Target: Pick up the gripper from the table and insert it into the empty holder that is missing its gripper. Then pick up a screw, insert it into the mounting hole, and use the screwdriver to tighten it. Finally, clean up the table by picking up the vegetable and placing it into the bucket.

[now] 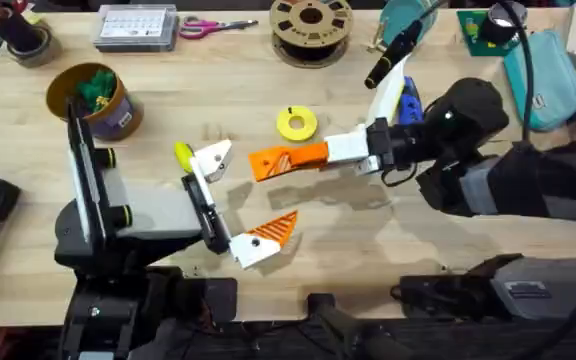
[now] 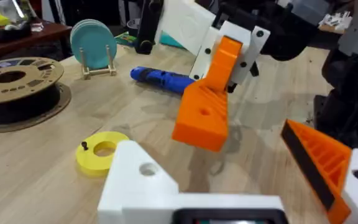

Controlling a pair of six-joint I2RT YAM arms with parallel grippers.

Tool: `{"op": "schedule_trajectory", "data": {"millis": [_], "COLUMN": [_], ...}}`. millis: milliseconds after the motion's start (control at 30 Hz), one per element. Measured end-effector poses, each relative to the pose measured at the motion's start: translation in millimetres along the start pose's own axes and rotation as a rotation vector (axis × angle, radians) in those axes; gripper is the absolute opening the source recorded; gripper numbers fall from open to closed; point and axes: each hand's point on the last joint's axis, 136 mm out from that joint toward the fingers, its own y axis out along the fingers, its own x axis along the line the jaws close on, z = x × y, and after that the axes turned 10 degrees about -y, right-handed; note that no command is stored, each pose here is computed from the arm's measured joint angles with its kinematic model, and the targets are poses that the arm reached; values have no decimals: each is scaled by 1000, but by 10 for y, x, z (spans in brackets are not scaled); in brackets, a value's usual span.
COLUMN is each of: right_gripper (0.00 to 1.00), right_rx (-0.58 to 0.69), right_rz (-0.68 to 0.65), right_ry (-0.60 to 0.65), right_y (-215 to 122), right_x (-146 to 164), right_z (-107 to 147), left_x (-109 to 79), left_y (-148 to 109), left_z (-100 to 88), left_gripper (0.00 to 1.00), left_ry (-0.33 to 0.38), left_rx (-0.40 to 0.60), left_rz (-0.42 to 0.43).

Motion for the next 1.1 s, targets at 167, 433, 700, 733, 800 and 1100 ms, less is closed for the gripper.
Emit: {"op": "schedule_trajectory", "data": {"millis": [167, 433, 700, 733, 800, 1100], "right_gripper": [11, 11, 11, 11, 11, 11], "right_rx": [-5, -14, -20, -23, -26, -14], "right_rz": [-2, 7, 10, 11, 12, 7], "right_ry": [19, 56, 59, 59, 59, 70], "right_y": [54, 136, 185, 188, 206, 252], "right_x": [-10, -48, -46, -47, -46, -38], "right_z": [6, 26, 32, 28, 31, 69], "left_x": [0, 0, 0, 0, 0, 1], "left_y": [0, 0, 0, 0, 0, 0], "left_z": [0, 0, 0, 0, 0, 0], "left_gripper": [985, 985, 985, 985, 985, 985], "left_ry": [0, 0, 0, 0, 0, 0], "left_rx": [0, 0, 0, 0, 0, 0], "left_rz": [0, 0, 0, 0, 0, 0]}}
